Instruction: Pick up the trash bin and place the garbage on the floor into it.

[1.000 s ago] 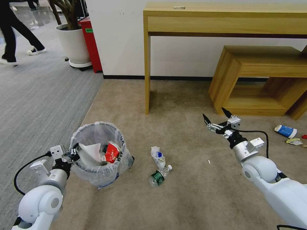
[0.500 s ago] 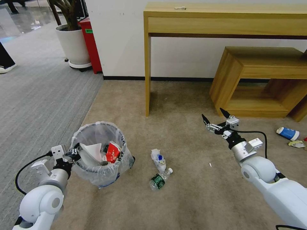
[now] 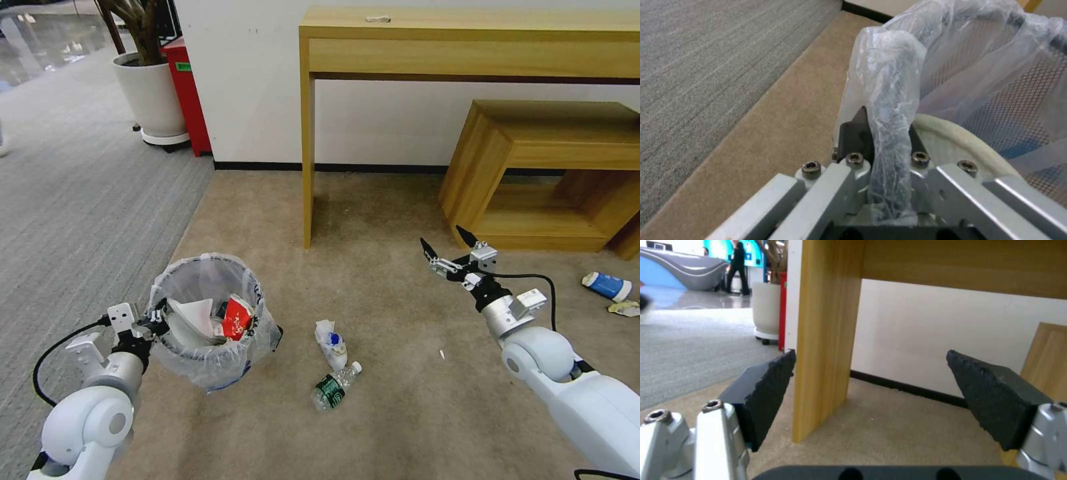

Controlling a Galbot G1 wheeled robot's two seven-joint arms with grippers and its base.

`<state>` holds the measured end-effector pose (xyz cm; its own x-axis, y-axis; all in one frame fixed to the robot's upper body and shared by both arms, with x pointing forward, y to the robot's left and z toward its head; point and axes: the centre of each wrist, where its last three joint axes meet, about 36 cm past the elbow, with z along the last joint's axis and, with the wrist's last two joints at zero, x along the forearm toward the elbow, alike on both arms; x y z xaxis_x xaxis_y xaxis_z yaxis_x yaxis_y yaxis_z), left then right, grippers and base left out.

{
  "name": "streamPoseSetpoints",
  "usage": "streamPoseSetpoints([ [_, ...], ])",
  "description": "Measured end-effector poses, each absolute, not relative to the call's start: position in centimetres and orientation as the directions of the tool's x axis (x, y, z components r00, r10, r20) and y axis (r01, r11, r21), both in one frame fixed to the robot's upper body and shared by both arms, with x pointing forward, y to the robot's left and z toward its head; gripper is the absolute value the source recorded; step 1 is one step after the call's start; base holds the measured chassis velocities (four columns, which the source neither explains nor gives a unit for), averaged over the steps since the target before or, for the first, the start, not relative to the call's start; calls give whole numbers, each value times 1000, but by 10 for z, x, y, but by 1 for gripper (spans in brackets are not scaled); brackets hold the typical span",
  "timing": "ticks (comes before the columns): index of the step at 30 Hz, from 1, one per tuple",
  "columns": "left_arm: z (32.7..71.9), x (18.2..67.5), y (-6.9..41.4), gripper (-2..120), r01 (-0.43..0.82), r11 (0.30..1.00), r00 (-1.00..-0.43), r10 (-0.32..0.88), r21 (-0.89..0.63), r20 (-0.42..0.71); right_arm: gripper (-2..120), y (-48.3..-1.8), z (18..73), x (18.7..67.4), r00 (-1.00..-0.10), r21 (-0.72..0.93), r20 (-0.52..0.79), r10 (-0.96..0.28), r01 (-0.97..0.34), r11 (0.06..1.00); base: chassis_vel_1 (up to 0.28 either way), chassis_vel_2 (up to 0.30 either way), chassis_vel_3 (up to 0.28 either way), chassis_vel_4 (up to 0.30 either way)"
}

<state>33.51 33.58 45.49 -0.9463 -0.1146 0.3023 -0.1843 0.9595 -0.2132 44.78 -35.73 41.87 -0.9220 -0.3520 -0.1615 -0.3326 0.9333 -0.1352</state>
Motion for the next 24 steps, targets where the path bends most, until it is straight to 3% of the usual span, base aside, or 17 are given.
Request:
streamPoseSetpoints([
  [13, 451, 337, 336, 2, -188, 958, -944, -116, -216, 307, 87, -358, 406, 453, -903, -141, -178, -391, -370, 918, -49, 50, 56, -56],
  [16, 449, 338, 335, 2, -188, 958, -943, -116, -215, 311, 97, -362, 407, 459, -862, -187, -180, -474, -443, 877, 0, 0, 0, 0],
  [20, 448, 338, 334, 2, -189, 958, -943, -116, -213, 313, 99, -362, 411, 461, -822, -220, -172, -542, -505, 835, 0, 0, 0, 0],
  [24, 447, 337, 333, 2, -190, 959, -941, -118, -209, 316, 100, -359, 415, 463, -726, -271, -156, -670, -621, 736, 0, 0, 0, 0],
])
